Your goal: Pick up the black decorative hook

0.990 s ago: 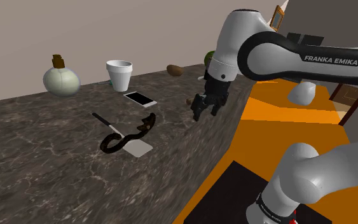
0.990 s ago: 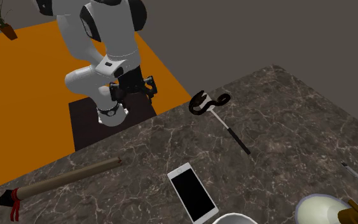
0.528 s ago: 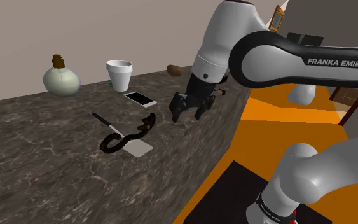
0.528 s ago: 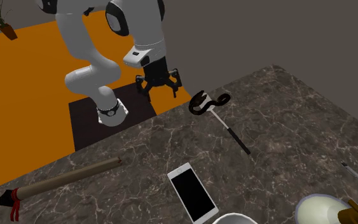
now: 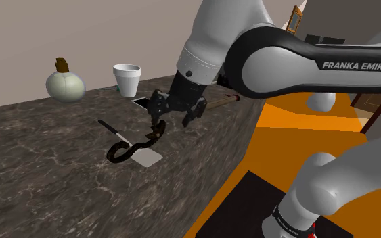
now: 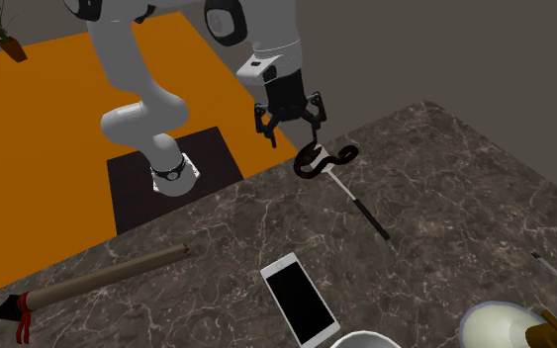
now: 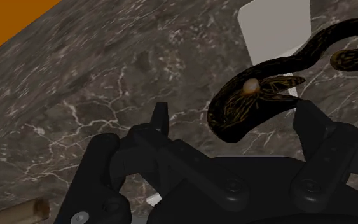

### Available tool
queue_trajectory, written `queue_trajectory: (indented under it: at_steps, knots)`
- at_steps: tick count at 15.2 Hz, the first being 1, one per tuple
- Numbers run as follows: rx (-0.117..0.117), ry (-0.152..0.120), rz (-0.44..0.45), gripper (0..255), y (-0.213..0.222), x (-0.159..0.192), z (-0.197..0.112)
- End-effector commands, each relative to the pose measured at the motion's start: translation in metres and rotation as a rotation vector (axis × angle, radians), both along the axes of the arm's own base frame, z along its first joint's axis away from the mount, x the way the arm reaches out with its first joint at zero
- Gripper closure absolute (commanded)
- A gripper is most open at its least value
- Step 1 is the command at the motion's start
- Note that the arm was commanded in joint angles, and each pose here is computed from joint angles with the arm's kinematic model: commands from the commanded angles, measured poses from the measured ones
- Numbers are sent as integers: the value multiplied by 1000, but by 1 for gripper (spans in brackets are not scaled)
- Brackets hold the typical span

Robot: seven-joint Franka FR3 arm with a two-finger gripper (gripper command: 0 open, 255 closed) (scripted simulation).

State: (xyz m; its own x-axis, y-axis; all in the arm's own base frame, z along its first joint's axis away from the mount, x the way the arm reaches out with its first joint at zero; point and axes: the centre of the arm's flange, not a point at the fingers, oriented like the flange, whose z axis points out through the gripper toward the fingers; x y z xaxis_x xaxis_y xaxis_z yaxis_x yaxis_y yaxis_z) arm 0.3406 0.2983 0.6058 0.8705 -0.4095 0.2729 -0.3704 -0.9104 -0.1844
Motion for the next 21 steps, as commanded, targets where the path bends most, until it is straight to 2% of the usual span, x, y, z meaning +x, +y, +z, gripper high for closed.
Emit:
queue_trajectory:
  at_steps: [1,3,10,12,13,21]
  knots:
    - [19,-28,-26,0,26,5,6]
    - [30,-45,-42,0,40,8,10]
    - [30,-45,-42,0,40,8,-30]
    - [30,-45,-42,0,40,8,-30]
    - [30,-45,-42,255,40,8,-30]
    - [30,-45,-42,255,40,8,-30]
